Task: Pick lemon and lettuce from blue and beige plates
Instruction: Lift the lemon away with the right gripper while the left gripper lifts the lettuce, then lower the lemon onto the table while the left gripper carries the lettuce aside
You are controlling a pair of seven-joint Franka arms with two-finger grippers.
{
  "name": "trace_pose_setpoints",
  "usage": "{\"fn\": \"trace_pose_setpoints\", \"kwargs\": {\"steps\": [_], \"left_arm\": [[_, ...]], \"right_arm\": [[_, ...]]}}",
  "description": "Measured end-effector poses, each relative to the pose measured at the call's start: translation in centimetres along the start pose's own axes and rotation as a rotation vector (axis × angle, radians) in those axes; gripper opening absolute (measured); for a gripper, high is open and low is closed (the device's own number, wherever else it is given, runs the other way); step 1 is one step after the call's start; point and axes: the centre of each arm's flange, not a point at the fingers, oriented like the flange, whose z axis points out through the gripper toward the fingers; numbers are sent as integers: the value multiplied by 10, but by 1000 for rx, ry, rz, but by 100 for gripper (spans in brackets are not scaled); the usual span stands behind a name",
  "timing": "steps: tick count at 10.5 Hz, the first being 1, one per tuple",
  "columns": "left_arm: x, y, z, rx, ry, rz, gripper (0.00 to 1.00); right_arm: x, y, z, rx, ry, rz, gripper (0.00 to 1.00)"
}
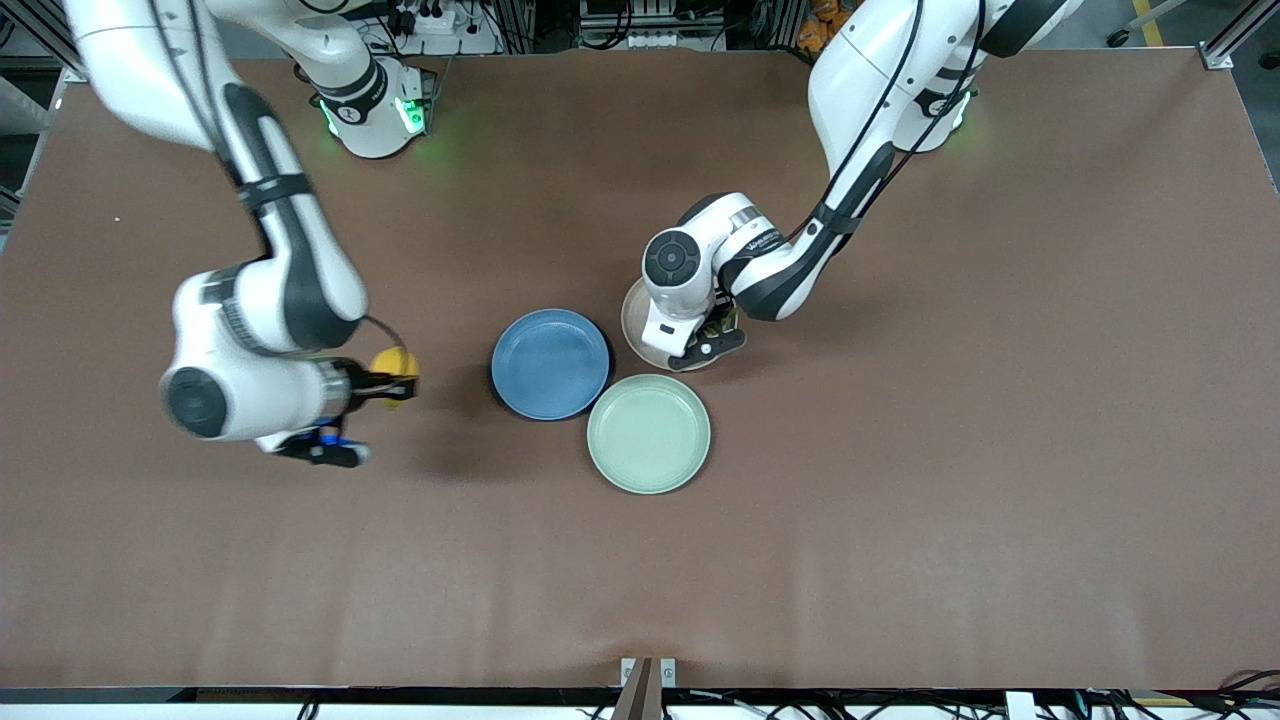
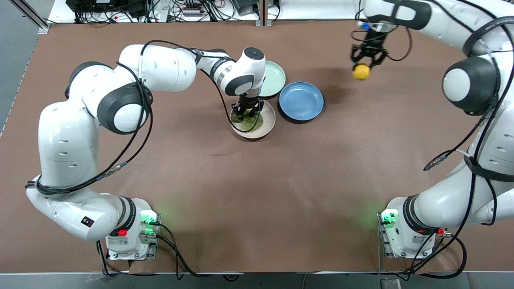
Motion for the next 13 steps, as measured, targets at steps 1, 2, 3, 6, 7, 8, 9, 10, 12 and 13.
{"fn": "trace_pose_setpoints", "kwargs": {"steps": [1, 2, 3, 6, 7, 8, 9, 10, 12, 13], "left_arm": [[1, 2, -4, -13, 5, -7, 31], [5, 5, -12, -35, 14, -17, 23], [10, 11, -29, -73, 29, -26, 14], [40, 19, -109, -207, 90, -74, 4], [54, 15, -130, -239, 108, -91, 4], [69, 11, -144, -261, 125, -89, 4], [88, 4, -152, -271, 146, -68, 4], [108, -5, -155, -280, 169, -48, 4], [144, -24, -154, -284, 202, -9, 4], [166, -39, -154, -276, 217, 30, 4]], "right_arm": [[5, 33, 6, 0, -9, 13, 62], [8, 60, 15, 1, -13, 25, 62], [10, 82, 27, 7, -9, 36, 62], [12, 119, 59, 21, 12, 77, 62], [13, 121, 66, 21, 27, 69, 62], [13, 124, 74, 20, 41, 51, 62], [12, 127, 81, 20, 43, 40, 62], [11, 133, 84, 22, 43, 38, 62], [11, 138, 87, 24, 43, 40, 63], [11, 138, 87, 25, 42, 39, 73]]}}
